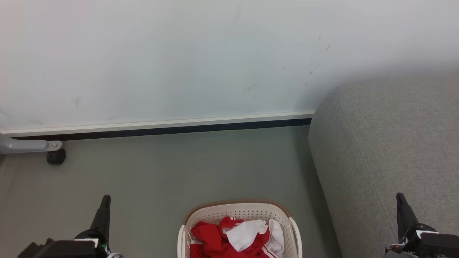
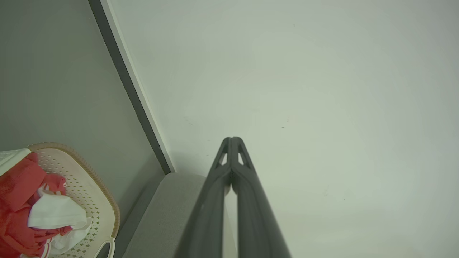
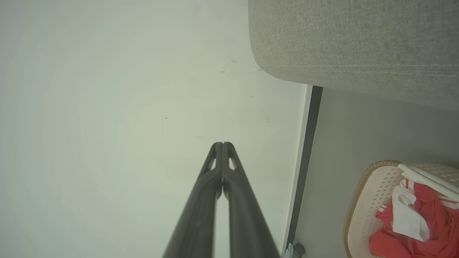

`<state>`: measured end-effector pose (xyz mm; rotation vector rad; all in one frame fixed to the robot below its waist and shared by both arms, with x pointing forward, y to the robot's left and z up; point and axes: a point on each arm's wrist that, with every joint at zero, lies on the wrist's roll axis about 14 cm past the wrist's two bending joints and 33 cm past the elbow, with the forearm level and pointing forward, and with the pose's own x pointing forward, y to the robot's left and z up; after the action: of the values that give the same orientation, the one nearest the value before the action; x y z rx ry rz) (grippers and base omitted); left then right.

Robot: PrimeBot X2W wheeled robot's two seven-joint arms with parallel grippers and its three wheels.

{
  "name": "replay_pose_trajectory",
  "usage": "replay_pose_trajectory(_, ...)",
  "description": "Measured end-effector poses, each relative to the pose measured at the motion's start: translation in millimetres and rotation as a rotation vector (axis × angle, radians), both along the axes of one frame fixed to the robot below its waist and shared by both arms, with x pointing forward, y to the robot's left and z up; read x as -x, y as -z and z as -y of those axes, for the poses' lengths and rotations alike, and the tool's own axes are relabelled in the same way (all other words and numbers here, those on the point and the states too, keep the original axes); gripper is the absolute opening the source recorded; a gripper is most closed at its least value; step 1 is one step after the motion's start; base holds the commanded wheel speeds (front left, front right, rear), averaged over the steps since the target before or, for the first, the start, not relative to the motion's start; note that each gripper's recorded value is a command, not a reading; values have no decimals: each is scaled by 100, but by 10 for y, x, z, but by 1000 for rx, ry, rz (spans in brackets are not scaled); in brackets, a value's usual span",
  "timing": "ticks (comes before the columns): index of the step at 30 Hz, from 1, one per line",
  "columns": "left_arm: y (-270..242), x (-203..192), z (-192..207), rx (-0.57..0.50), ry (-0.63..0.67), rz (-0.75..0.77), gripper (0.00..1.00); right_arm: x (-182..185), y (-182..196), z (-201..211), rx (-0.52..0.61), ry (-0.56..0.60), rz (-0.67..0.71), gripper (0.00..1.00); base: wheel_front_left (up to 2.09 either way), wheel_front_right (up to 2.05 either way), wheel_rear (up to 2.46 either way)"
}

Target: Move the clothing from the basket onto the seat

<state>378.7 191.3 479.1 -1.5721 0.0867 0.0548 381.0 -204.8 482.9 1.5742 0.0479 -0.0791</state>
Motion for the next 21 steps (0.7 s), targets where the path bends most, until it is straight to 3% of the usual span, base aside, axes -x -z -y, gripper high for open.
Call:
replay_pose_trajectory(19, 4, 1, 1, 0, 0, -1, 0, 1, 4, 0, 0, 0, -1, 0, 0, 0, 0)
replay_pose_trajectory(20, 42, 18, 5, 2, 1, -13, 100, 15, 41, -6, -2, 0, -13, 100, 0, 0, 0)
replay_pose_trajectory(21, 102, 46, 12, 5, 1, -32, 0, 40, 98, -15, -7, 0, -30, 0, 0, 0, 0)
